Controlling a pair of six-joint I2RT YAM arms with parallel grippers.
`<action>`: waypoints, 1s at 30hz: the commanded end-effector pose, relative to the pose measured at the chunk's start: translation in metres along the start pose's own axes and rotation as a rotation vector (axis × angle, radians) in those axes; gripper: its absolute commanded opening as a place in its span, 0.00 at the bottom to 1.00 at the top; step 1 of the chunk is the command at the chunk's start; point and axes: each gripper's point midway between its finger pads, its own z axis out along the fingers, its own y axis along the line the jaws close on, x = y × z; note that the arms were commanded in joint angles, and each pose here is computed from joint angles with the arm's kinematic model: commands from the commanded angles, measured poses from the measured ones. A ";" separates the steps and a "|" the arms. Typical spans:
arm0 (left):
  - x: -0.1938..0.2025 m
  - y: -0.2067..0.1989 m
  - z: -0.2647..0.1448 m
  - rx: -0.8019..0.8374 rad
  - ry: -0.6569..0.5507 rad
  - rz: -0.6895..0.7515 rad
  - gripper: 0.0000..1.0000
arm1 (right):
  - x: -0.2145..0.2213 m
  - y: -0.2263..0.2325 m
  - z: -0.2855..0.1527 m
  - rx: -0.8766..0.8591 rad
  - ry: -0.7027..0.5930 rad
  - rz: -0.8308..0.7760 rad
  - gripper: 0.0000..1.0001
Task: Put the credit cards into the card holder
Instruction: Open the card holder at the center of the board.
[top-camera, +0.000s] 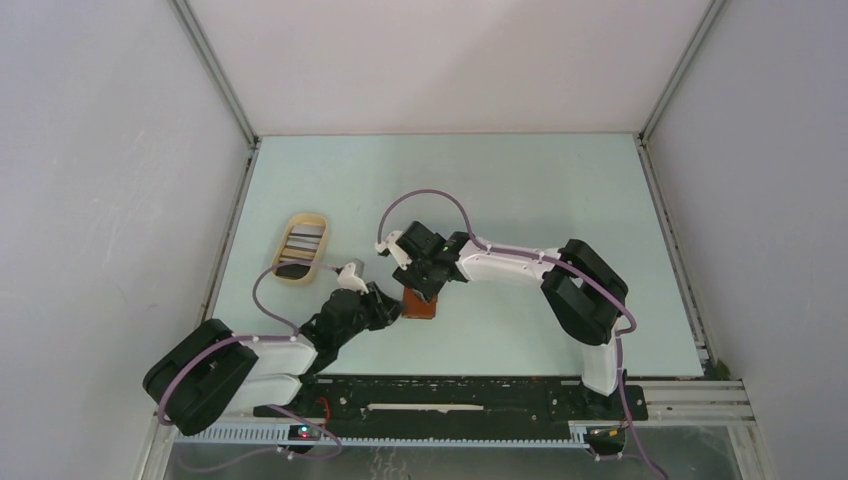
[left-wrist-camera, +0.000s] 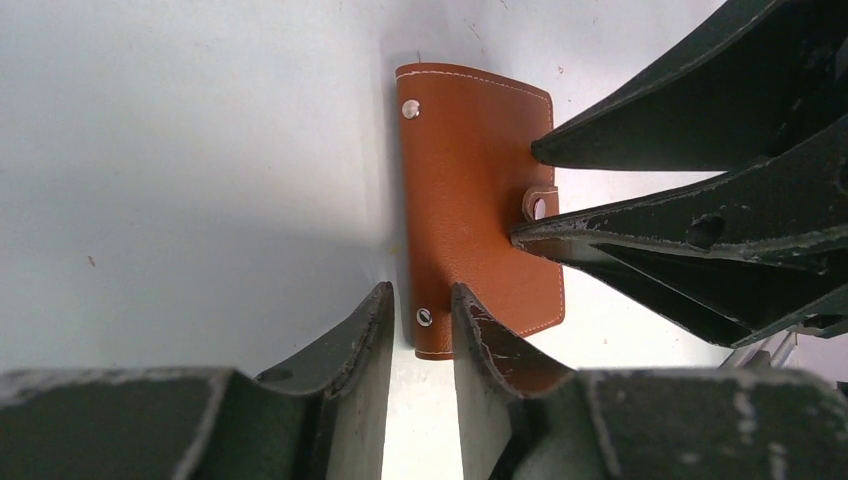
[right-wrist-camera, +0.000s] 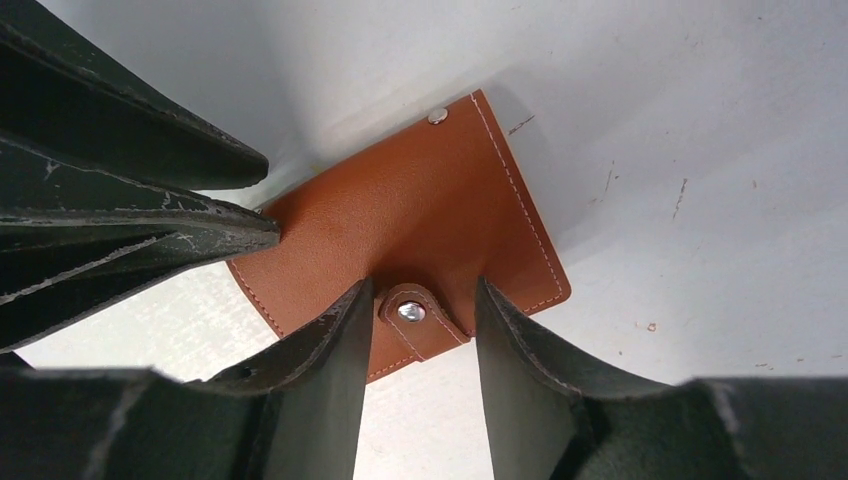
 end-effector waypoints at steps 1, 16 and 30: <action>-0.007 -0.009 0.003 0.019 -0.024 0.005 0.32 | 0.004 0.001 -0.012 -0.001 0.032 -0.084 0.51; -0.005 -0.011 0.006 0.014 -0.014 0.020 0.31 | 0.035 0.008 -0.006 -0.167 0.179 -0.106 0.42; -0.004 -0.013 0.008 0.008 -0.010 0.034 0.29 | 0.053 0.005 0.006 -0.210 0.252 -0.144 0.19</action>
